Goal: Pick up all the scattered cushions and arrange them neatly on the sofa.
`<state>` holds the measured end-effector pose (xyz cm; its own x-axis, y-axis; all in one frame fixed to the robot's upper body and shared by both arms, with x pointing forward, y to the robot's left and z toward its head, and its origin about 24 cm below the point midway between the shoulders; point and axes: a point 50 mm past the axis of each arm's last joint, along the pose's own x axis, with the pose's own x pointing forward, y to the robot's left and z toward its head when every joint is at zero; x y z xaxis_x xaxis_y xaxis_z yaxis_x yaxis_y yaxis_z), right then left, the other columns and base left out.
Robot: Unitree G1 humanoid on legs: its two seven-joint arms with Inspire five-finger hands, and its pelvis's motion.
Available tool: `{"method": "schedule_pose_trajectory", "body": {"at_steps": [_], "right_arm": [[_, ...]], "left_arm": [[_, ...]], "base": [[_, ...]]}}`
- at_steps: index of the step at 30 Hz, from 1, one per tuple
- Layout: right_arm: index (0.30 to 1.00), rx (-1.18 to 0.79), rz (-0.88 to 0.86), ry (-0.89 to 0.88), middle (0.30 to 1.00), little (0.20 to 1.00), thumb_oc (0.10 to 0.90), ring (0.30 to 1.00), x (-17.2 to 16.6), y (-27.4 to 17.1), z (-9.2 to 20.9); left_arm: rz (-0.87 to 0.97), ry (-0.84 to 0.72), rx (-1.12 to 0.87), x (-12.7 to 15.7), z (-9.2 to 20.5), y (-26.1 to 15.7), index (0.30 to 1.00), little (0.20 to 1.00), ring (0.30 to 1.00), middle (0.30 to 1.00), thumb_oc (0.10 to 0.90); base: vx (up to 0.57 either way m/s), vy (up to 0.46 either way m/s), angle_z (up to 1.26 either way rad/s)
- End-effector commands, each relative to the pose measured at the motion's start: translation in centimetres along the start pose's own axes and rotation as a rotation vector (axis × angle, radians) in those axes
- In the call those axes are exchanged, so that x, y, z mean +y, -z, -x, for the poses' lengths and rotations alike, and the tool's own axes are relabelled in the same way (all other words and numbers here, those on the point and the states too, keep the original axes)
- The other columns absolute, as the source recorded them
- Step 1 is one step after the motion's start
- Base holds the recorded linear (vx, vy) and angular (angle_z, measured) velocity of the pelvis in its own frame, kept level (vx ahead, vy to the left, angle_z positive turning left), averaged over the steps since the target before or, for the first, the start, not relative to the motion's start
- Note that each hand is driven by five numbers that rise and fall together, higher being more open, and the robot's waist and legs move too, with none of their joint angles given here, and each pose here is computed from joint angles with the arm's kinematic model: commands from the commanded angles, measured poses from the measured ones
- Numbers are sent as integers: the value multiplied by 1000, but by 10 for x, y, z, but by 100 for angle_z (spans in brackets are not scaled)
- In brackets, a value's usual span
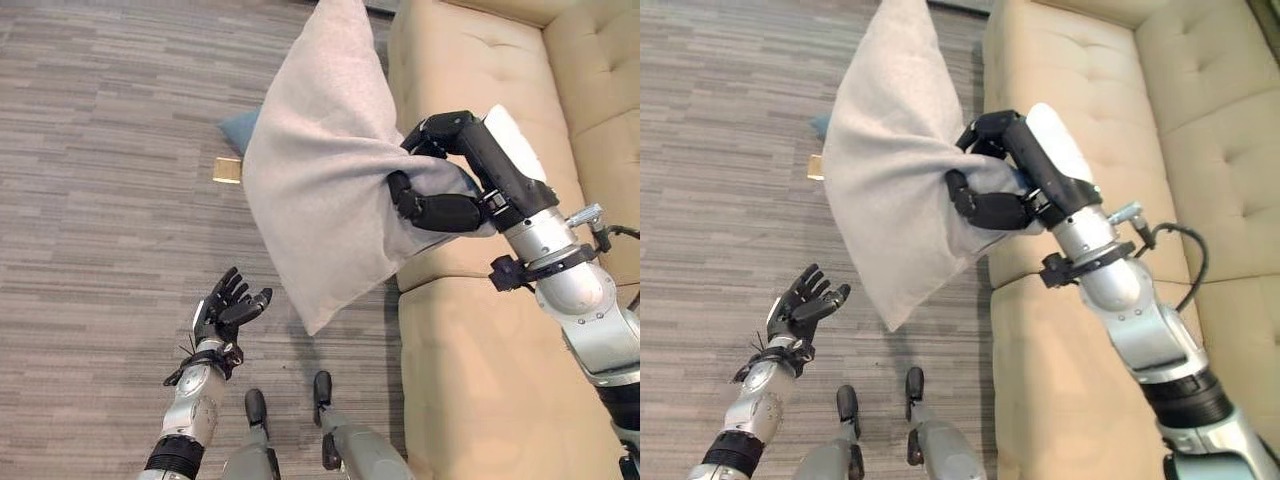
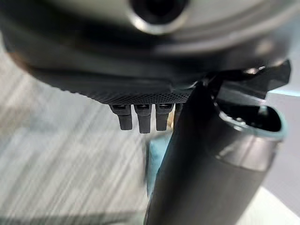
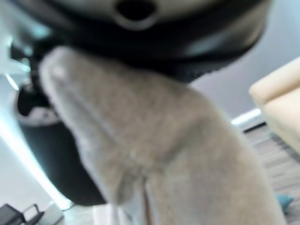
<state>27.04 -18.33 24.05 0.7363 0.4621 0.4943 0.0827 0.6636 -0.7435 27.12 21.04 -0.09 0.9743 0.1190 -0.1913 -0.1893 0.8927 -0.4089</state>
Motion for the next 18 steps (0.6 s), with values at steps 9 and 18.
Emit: {"method": "schedule_pose_trajectory", "body": {"at_steps": [9,18], "right_arm": [[300,-377,-263,244,300,300,400,300,-13,-53,-13],[300,-348,-259,272,300,300,400,300,-6,-49,-11]], "left_arm": [[204,336,73,-72,7,27,759,759,759,759,706],[291,448,85,-99,14,28,300,300,300,300,400]], "base": [[15,9,-7],[1,-7,-6]]}}
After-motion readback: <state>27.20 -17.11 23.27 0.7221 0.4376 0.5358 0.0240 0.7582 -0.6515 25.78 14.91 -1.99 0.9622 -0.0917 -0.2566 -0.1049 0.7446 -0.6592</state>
